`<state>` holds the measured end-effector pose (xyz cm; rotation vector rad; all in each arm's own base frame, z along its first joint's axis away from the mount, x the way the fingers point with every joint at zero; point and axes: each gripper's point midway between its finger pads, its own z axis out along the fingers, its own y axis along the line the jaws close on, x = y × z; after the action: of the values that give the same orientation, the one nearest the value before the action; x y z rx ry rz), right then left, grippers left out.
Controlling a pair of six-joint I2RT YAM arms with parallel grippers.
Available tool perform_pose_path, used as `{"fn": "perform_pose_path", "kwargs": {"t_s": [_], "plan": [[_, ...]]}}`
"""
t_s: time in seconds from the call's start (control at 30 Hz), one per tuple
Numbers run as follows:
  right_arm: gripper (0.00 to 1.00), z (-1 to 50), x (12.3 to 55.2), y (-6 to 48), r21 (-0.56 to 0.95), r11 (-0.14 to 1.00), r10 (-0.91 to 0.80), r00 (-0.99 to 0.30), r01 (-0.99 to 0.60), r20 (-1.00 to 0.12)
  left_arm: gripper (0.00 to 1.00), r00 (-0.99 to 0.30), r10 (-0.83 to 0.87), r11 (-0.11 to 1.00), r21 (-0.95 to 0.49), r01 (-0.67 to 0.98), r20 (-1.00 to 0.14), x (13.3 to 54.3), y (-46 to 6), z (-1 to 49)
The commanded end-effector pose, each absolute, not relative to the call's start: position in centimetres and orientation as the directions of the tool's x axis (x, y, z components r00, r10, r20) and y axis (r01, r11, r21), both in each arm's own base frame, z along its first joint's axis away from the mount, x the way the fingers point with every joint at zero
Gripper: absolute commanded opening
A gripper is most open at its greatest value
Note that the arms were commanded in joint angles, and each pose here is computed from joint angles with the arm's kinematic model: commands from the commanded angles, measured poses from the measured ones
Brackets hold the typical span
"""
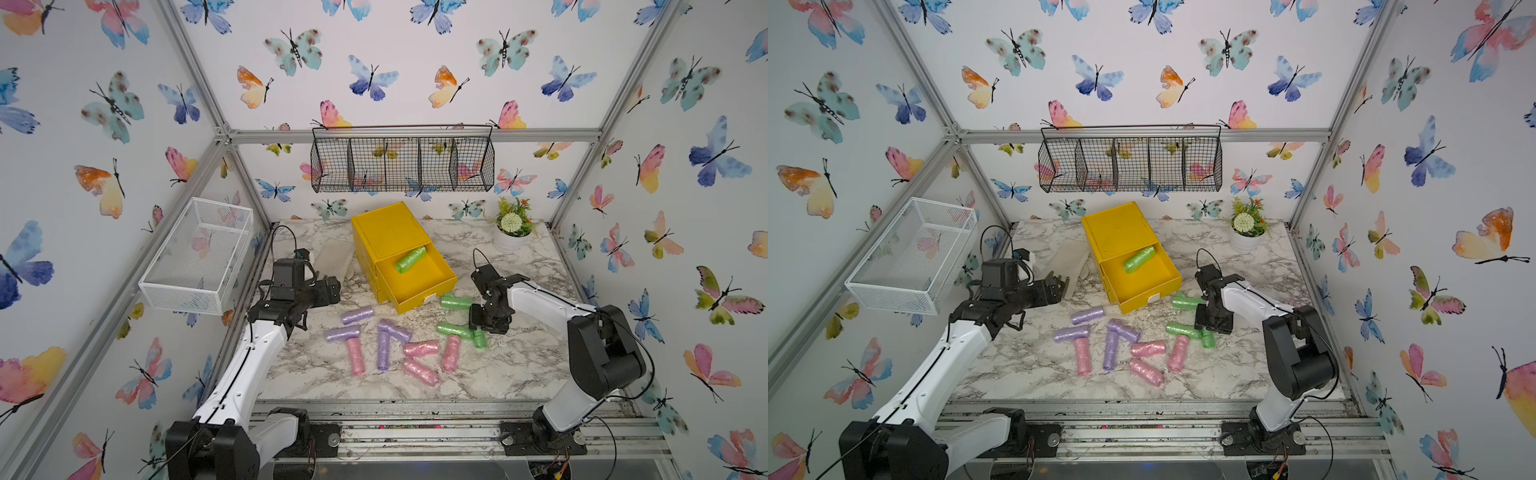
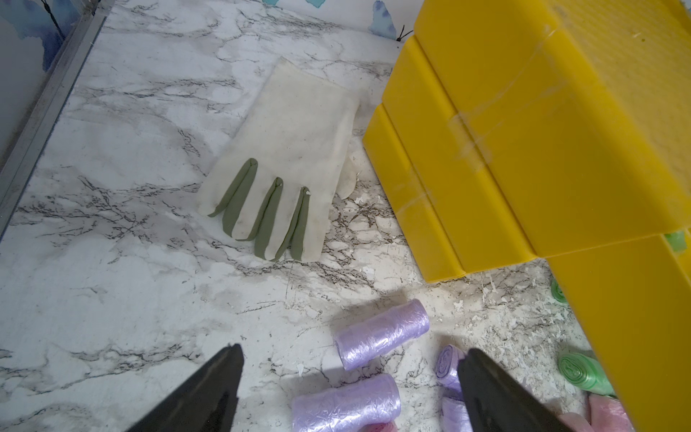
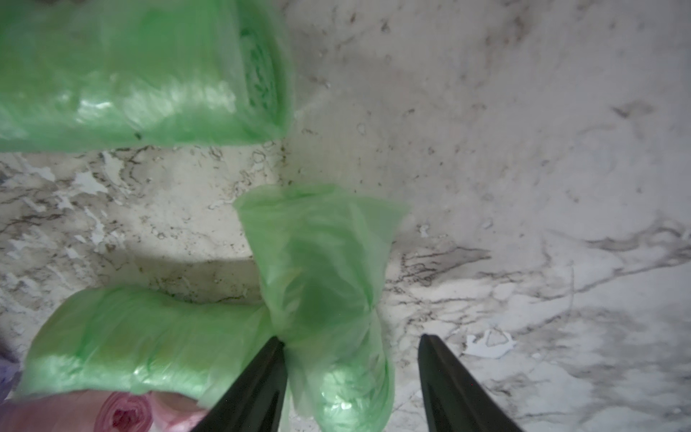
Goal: Sort the rolls of trash bags by color and place them into the drawer
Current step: Pick up the roll of trash bags from the center of the board.
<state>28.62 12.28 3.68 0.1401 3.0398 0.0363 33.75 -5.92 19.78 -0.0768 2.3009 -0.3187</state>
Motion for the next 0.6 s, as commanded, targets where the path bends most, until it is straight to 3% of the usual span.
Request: {"fn": "perform_pose_path", "kwargs": {"t_s": [0.0, 0.57], "plan": [[0.61, 3.5, 29.6, 12.6, 0.035, 0.994, 0.103, -0.989, 0.100, -0.108, 0.95, -0.678, -0.147, 0.965, -0.255, 0.061, -0.720, 33.7, -6.0, 20.1], [0.40, 4.1, 30.3, 12.3, 0.031, 0.990, 0.139, -0.978, 0.136, -0.156, 0.95, -0.677, -0.148, 0.965, -0.256, 0.062, -0.721, 33.7, -6.0, 20.1]]}}
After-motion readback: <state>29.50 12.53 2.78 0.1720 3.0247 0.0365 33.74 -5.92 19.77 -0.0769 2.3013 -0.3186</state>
